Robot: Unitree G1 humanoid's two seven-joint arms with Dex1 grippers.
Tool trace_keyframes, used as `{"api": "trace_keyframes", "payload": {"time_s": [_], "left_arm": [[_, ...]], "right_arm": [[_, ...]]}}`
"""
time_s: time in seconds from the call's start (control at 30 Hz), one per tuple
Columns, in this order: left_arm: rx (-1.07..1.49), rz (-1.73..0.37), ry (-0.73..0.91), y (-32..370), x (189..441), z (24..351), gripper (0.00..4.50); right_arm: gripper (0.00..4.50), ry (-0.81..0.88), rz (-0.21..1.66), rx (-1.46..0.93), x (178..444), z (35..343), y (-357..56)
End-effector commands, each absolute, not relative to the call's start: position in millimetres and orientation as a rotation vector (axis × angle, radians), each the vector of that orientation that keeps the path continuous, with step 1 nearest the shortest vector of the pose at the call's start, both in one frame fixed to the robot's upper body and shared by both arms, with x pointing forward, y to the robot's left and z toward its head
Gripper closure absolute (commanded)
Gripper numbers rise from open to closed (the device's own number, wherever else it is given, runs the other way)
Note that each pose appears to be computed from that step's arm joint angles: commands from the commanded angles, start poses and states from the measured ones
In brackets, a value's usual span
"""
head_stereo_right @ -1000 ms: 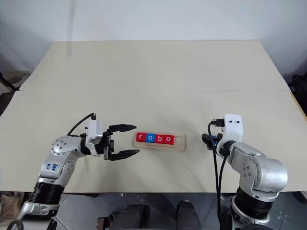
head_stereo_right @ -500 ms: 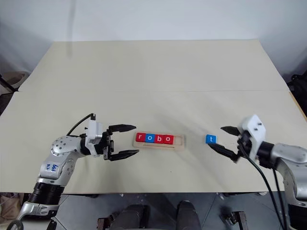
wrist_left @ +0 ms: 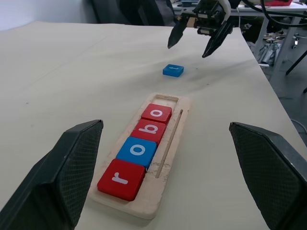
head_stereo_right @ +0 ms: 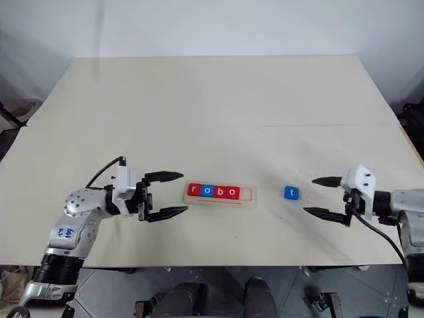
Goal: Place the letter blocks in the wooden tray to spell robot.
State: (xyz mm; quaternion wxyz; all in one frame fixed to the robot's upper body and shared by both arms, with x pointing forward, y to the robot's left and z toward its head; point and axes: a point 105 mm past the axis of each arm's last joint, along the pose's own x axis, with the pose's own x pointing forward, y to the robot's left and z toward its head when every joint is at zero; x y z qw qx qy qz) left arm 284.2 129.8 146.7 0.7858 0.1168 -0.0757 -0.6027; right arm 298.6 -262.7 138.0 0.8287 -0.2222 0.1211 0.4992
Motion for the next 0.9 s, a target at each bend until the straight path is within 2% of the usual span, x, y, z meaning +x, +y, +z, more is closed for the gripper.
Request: {"api": "trace_keyframes", "payload": {"time_s": [0.03,0.27,0.37,0.6,0.63,0.7,0.9], "left_arm": [[0.277,-1.316,-0.218,129,278,161,0.00],[0.301,-1.372,-0.230,121,268,164,0.00],[0.296,-1.385,-0.252,119,265,166,0.00],[0.274,-1.415,-0.293,113,256,168,0.00],[0.267,-1.420,-0.295,112,255,168,0.00],[0.255,-1.419,-0.305,111,255,169,0.00],[0.223,-1.431,-0.285,112,253,167,0.00]], "right_arm": [[0.01,0.313,1.114,-0.485,302,137,-254],[0.01,0.404,1.111,-0.543,319,123,-249],[0.56,0.404,1.109,-0.535,325,122,-245],[2.86,0.401,1.132,-0.550,327,120,-240],[3.04,0.396,1.133,-0.553,327,121,-239],[3.04,0.371,1.152,-0.557,327,125,-234],[3.04,0.266,1.270,-0.521,323,153,-183]]}}
